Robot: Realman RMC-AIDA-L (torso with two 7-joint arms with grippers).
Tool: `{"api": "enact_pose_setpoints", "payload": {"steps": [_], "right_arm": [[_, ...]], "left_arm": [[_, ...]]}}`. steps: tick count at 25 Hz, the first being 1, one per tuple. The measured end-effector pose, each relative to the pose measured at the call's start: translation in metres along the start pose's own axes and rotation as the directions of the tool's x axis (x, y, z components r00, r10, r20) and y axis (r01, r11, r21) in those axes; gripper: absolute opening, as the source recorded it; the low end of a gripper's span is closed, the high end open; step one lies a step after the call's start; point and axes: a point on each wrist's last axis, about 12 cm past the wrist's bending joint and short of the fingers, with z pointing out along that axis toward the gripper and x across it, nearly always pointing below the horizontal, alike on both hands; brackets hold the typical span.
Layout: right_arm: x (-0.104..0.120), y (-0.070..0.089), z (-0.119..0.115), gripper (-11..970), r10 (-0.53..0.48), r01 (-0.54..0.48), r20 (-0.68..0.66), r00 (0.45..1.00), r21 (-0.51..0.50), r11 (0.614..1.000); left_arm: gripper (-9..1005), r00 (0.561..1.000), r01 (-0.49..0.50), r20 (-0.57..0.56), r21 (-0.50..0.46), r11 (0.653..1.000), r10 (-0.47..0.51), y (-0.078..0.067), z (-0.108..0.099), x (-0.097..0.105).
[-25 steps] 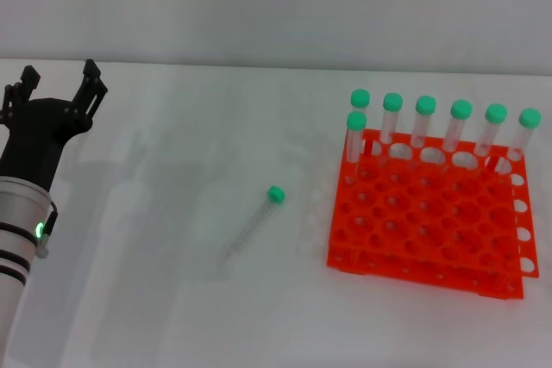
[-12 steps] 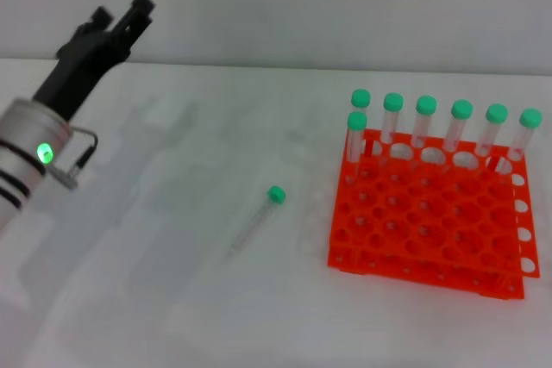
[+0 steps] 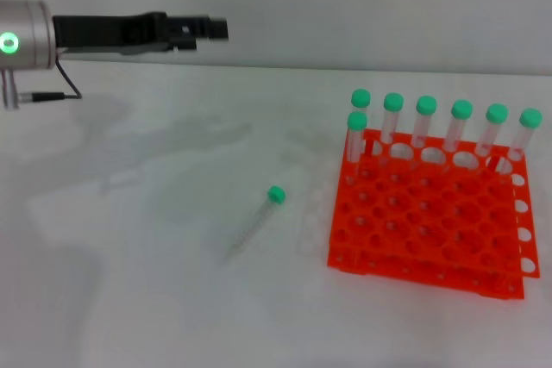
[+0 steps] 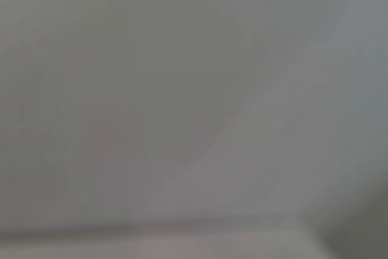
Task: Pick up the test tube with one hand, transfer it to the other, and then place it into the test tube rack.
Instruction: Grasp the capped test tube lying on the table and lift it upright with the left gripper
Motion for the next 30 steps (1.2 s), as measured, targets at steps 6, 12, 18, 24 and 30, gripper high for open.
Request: {"api": "enact_pose_setpoints", "payload": {"steps": [6,12,18,24,30], "right_arm": [[-0.001,0.001,0.003,797,0.001,-0.001,0.003,1.000,-0.003,1.000],[-0.001,0.001,0.004,793,0.004,-0.004,0.003,1.000,0.005,1.000],[-0.001,0.001,0.004,789,0.007,-0.007,0.004,1.000,0.010,1.000],[0.000,0.001,0.003,785,0.010,-0.010,0.002,1.000,0.012,1.000],[0.002,0.000,-0.001,781,0.012,-0.012,-0.006,1.000,0.018,1.000]], "left_arm": [[865,0.932,-0.032,-0.360,-0.196,0.980,-0.041,-0.029,0.005,-0.039],[861,0.815,-0.068,-0.561,-0.336,0.940,-0.141,-0.054,0.033,-0.044],[857,0.716,-0.139,-0.677,-0.380,0.915,-0.173,-0.075,0.070,-0.026],[853,0.653,-0.224,-0.737,-0.409,0.885,-0.175,-0.078,0.098,-0.004],[849,0.635,-0.263,-0.754,-0.413,0.872,-0.166,-0.078,0.113,0.013]]}}
